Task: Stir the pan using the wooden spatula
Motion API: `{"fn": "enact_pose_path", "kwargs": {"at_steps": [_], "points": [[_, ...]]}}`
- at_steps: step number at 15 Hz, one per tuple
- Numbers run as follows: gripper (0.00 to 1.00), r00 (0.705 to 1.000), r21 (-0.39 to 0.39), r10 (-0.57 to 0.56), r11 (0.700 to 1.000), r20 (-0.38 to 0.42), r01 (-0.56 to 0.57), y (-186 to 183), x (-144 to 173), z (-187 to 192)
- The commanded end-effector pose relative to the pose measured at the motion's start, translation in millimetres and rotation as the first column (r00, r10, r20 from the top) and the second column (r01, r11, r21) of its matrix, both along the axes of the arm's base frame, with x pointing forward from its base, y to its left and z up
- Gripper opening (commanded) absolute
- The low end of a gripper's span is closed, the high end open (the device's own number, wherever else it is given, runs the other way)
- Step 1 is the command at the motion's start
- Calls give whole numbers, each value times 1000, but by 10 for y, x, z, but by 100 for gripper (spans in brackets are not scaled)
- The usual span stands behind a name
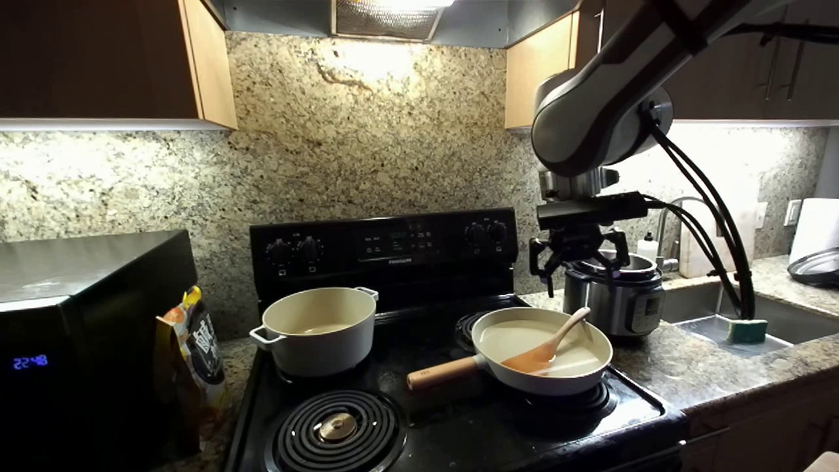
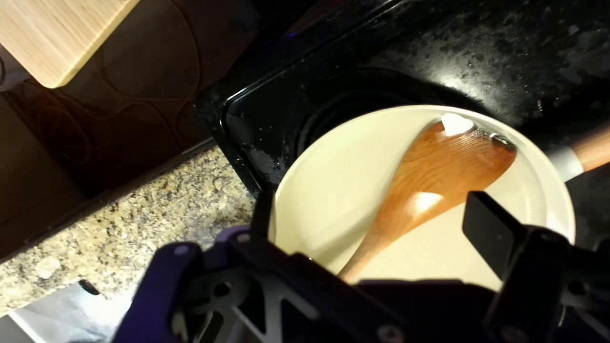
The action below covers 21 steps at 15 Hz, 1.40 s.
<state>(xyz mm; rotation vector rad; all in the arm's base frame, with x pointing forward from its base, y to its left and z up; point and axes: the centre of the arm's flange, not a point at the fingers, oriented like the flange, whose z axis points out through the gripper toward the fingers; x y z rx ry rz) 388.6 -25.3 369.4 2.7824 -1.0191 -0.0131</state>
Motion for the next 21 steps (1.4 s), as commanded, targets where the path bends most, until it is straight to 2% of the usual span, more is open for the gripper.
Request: {"fn": "enact_pose_path", "kwargs": {"at_steps": [1, 5, 10, 21], "points": [[100, 997, -36, -75, 997, -4, 75, -190, 122, -159], [100, 993, -69, -120, 991, -10, 119, -466, 259, -255], [100, 986, -58, -164, 985, -2, 164, -807, 411, -228], [100, 985, -38, -175, 984, -1, 174, -874, 447, -145]]}}
